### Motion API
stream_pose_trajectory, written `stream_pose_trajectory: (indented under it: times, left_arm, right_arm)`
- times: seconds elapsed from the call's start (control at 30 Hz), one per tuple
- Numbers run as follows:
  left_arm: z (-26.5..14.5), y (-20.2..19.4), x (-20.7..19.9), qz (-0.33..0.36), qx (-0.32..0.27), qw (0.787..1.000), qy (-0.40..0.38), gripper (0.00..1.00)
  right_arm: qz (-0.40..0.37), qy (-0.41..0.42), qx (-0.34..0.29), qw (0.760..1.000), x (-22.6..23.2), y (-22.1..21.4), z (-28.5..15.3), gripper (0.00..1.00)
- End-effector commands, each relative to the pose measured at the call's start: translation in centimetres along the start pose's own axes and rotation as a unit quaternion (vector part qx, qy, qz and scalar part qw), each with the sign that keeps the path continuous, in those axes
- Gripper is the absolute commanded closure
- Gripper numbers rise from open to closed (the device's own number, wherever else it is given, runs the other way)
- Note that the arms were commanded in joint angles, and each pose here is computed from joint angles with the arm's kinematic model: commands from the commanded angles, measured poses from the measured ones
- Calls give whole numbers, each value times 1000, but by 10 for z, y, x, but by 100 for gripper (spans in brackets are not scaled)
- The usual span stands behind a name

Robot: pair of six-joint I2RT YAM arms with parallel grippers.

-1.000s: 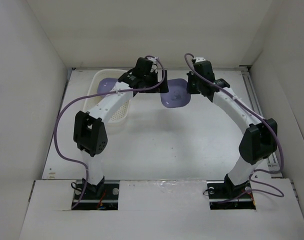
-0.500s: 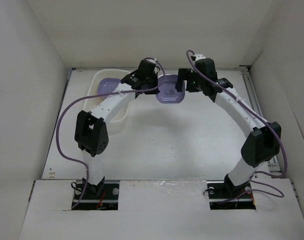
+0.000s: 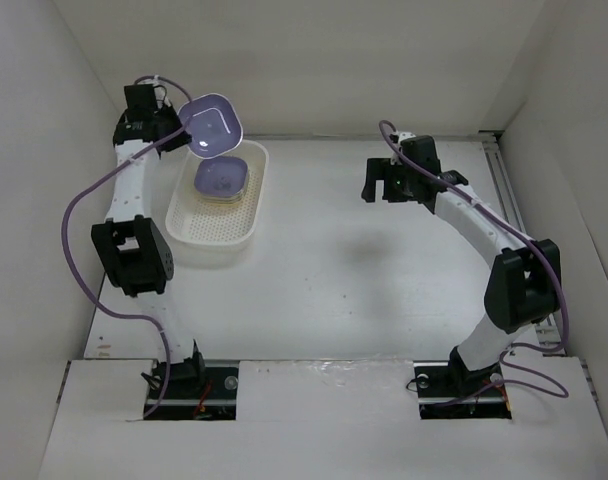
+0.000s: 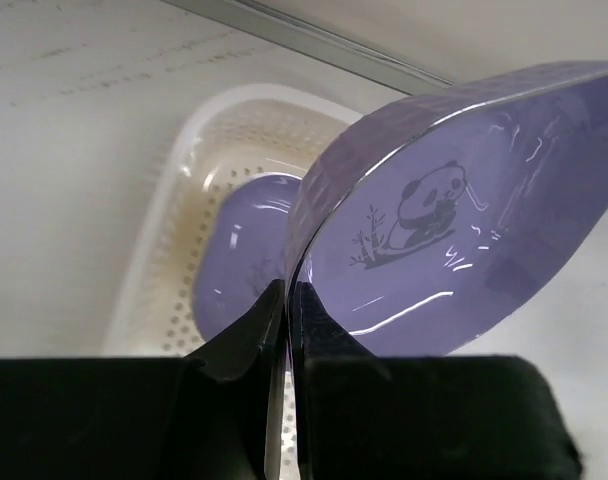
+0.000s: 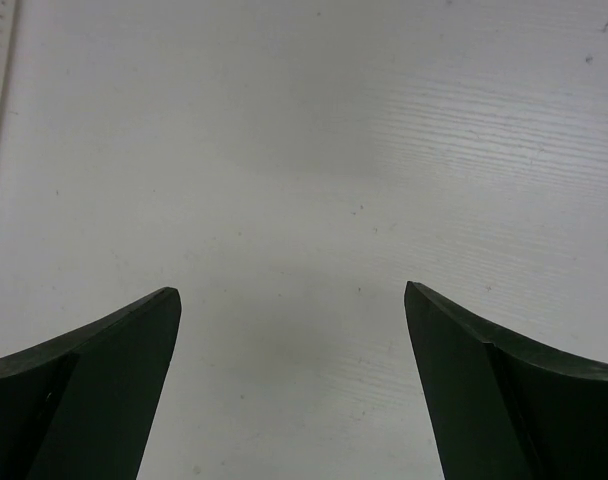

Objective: Place the plates into the plastic bin on the countertop

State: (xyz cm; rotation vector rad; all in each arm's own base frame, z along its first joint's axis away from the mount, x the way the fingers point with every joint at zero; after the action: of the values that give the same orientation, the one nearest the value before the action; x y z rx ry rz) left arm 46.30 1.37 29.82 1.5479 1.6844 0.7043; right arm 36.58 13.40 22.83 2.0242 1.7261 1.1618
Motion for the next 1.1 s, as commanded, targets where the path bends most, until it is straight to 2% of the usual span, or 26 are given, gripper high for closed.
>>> stream_pose_trajectory:
  times: [0.0,0.07,0.2,0.47,0.57,0.73,0.77,0.83,0.9,0.97,1.07]
  left_arm:
    - [10,7,9,44,-8,995,-86,100]
    - [24,2,30,32,-4,993,-113,100]
    - [41,-12,30,30,16,989,-147,100]
    - [56,-42,41,4,55,994,-91,100]
    - [54,-47,43,-6,66,996,-68,83]
    - [23,-23,39,-8,30,999,-37,37]
    - [15,-17,38,-10,19,999,-32,1]
    - [-6,-3,34,-3,-5,1000,-27,1]
    - [-43,20,25,3,-59,998,-24,1]
    - [-82,33,17,6,-100,995,-16,1]
    - [-117,44,5,11,-143,990,8,1]
  right_arm:
    - [-31,43,-18,998,12,5,-1,1]
    - [-40,49,-21,998,16,5,-4,1]
    - [-42,46,-18,998,17,1,-7,1]
    - [-50,57,-22,997,23,2,-7,1]
    - [-51,62,-19,997,24,2,-7,1]
    - [-52,67,-27,996,26,4,-10,1]
    - [-52,67,-27,996,26,5,-10,1]
    - [-52,67,-27,996,26,5,-10,1]
    - [-52,67,-27,996,26,5,-10,1]
    - [-51,62,-29,996,25,5,-10,1]
    - [-54,58,-42,996,28,6,-21,1]
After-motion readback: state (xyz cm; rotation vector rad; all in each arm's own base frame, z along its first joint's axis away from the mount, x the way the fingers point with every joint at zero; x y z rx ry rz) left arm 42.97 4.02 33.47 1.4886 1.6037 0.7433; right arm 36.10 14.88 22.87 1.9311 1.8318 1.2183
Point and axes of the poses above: each gripper's point midway between its finger pads, its own z axis out along the fingers, its own x axis along the line the jaws close on, y = z × x, the point moved 9 cm from there along -z, back along the fingers, and after that the axes turned 15 degrees about z, right-handed, at the moved point
